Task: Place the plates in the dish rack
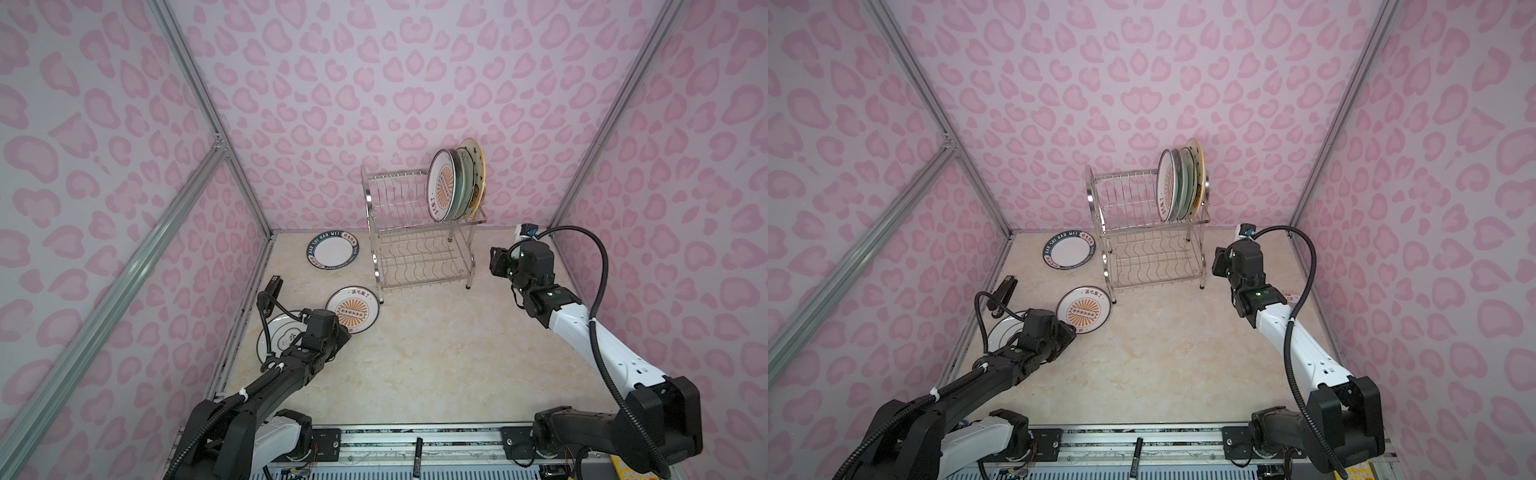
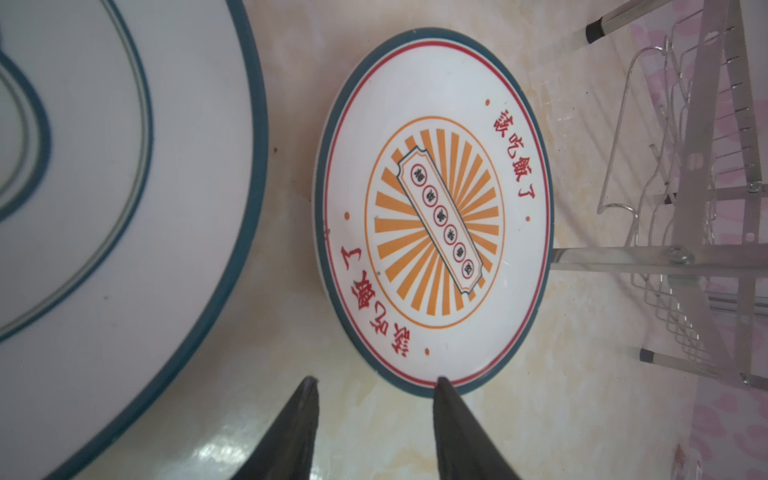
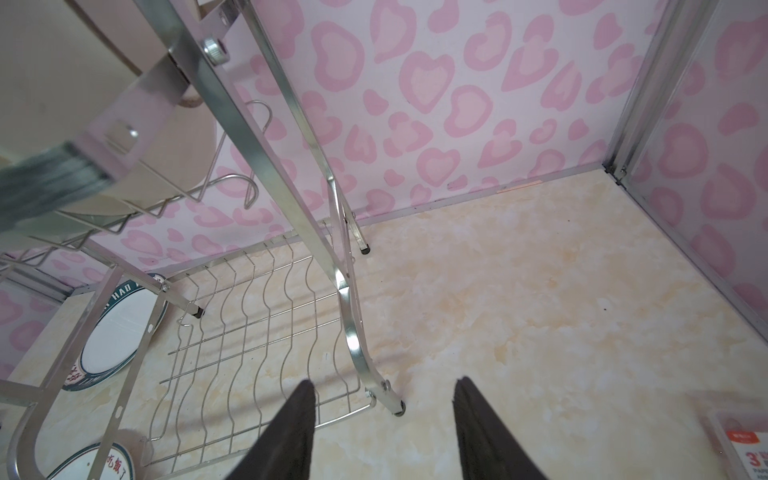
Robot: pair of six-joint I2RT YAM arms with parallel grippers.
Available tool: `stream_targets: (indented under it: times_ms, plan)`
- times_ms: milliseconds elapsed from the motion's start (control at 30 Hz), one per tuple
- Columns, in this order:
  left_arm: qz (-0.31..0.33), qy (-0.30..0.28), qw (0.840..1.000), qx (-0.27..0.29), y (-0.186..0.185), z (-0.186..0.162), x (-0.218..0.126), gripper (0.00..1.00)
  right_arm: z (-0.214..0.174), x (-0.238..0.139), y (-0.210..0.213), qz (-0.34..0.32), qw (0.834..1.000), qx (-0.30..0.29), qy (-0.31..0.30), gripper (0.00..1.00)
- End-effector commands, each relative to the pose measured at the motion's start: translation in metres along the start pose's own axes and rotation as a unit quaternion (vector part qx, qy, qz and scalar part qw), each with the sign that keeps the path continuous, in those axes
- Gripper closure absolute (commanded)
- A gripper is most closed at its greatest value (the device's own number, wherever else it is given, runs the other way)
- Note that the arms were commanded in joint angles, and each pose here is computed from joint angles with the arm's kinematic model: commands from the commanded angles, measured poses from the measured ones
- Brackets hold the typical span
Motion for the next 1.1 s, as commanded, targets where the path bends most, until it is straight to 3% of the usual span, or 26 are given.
stream_targets:
  times_ms: [0,1067]
  plan:
    - [-0.019,-0.008,1.000,-0.008,-0.007,0.005,0.003,0.53,-0.002,-0.001,-0.003,-0.005,1.000,-0.002,0.001,0.47]
    - [-0.008,0.037,0.998,-0.047,-0.001,-0.006,0.040,0.60,0.002,-0.009,-0.023,-0.021,1.000,0.008,-0.010,0.47]
Point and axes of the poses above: each gripper's point midway between its finger pads, its own x axis out along the fingers, its own y axis along the line the jaws close on, z = x × y, the point moved 2 cm from there along -x, back along the fingers, and after that the axes turned 10 degrees about x, right-handed, at the moved point
